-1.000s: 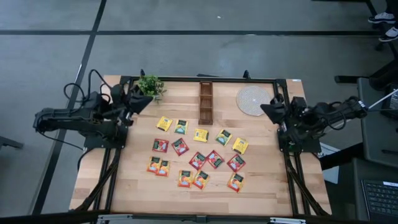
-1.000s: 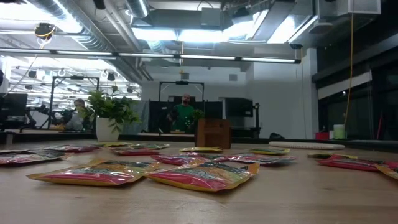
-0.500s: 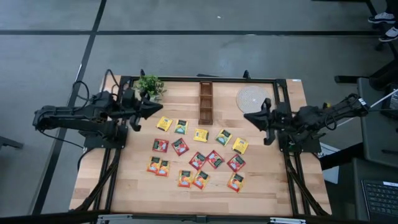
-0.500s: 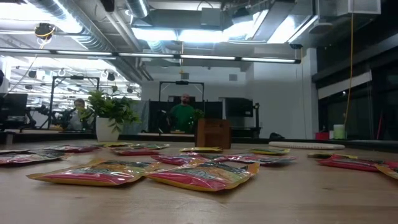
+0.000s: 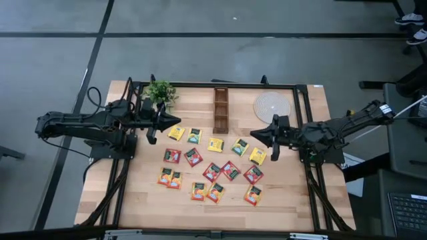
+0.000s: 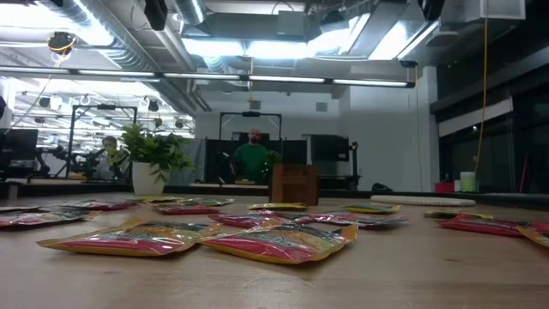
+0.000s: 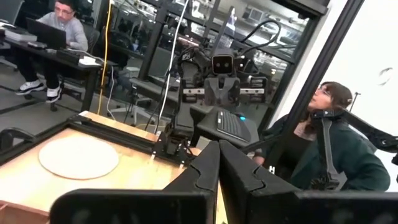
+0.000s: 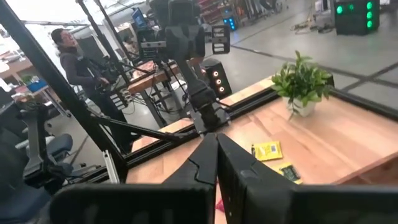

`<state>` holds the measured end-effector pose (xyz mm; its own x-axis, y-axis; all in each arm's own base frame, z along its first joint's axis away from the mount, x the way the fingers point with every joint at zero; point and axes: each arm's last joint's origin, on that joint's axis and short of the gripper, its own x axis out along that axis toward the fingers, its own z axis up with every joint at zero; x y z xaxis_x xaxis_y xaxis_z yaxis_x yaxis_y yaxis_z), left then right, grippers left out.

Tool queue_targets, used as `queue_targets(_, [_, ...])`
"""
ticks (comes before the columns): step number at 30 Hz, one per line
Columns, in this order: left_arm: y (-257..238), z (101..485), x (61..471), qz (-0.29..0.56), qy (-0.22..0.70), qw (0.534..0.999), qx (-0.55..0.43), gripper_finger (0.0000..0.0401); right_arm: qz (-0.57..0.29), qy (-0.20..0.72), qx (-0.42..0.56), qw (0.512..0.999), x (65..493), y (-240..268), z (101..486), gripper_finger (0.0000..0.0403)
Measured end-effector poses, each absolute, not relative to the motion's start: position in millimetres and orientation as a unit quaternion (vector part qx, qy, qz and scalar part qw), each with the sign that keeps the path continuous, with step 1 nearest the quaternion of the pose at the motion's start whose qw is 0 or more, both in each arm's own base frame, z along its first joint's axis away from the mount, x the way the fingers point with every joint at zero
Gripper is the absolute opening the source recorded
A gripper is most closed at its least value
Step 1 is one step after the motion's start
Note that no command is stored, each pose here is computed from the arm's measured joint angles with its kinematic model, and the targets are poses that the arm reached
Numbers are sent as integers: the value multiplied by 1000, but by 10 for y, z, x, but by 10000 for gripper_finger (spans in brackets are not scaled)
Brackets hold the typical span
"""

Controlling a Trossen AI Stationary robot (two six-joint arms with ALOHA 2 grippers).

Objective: Pick & Place Tea
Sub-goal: Put the yellow tea bag into the left section of the wooden organizer

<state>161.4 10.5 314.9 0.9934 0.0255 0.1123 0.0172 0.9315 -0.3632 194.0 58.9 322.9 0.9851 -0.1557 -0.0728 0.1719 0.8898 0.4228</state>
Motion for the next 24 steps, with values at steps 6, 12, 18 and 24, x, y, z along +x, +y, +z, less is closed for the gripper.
queue_targets(6, [105, 3149, 1614, 2, -57, 981, -185, 5, -79, 5, 256, 963, 1948, 568, 3257, 11])
queue_targets(12, [106, 3148, 1614, 2, -57, 981, -185, 2, -67, 21, 240, 968, 1980, 582, 3445, 11])
queue_targets(18, [106, 3137, 1615, 3, -52, 981, -185, 4, -79, 120, 193, 971, 1985, 591, 3585, 11])
queue_targets(24, [105, 3133, 1616, 3, -50, 981, -186, 3, -89, 196, 209, 954, 1946, 587, 3587, 11])
